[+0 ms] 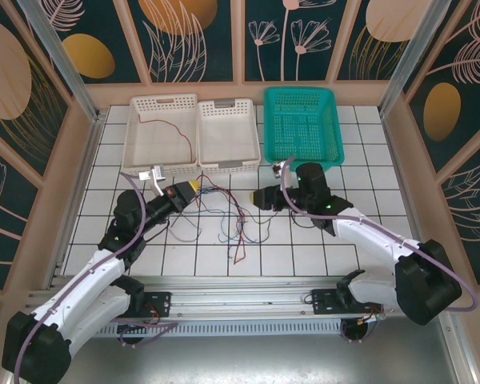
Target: Untangle the cables
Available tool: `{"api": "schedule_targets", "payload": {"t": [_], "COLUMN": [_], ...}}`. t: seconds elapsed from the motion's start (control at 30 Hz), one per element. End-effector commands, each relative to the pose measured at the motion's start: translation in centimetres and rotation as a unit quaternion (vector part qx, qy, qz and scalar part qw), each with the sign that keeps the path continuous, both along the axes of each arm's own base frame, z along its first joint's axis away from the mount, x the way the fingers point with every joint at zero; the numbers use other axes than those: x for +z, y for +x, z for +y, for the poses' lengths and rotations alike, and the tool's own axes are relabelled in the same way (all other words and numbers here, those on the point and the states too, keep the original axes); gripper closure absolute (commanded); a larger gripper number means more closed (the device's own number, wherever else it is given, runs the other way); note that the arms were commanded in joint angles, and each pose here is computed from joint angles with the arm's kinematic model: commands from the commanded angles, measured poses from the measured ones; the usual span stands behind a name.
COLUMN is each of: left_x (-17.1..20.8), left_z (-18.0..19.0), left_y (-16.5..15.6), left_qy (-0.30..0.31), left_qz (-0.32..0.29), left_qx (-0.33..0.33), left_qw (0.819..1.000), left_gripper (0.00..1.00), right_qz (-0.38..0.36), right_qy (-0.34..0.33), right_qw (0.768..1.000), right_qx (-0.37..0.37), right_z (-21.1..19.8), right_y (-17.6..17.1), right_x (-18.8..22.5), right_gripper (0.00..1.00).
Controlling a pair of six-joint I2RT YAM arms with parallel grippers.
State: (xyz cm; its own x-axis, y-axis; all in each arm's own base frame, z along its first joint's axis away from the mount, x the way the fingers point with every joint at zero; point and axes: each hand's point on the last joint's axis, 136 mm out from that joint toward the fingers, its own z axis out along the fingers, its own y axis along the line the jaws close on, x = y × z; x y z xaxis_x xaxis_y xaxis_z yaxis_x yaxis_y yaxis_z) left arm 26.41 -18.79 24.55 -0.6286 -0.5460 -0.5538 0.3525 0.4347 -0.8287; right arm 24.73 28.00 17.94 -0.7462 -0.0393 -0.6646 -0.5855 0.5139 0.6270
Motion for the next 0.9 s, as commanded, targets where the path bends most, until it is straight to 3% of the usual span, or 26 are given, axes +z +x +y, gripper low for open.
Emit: {"api": "schedule_targets", "payload": {"t": [0.0,0.33,0.77,0.87], "left_x": [3.5,10.0,12.7,13.3], "left_z": [0.2,1.4,1.6,1.7], "left_y": [-0.4,-1.9,-2.2,-2.4], "left_qy": [-0.032,-0.094,-0.124,-0.128], "left_qz": [-0.032,-0.096,-0.12,-0.125], "left_qx": [0.004,0.014,0.014,0.013], "left_qw": [0.999,0.991,0.985,0.984], "left_gripper": [1.0,1.0,1.0,1.0], "right_qz": [-0.044,-0.017,-0.006,-0.007], "right_qy": [0.003,-0.072,-0.109,-0.123], "right_qw": [0.998,0.997,0.994,0.992], "right_qx": [0.045,0.026,0.016,0.005], "right_z": [2.2,3.8,6.3,6.5], "right_y": [-1.4,-1.0,-0.5,0.0], "right_x": [1.1,-5.0,-9.4,-10.1], "right_gripper": [0.52,0.56,0.63,0.75]}}
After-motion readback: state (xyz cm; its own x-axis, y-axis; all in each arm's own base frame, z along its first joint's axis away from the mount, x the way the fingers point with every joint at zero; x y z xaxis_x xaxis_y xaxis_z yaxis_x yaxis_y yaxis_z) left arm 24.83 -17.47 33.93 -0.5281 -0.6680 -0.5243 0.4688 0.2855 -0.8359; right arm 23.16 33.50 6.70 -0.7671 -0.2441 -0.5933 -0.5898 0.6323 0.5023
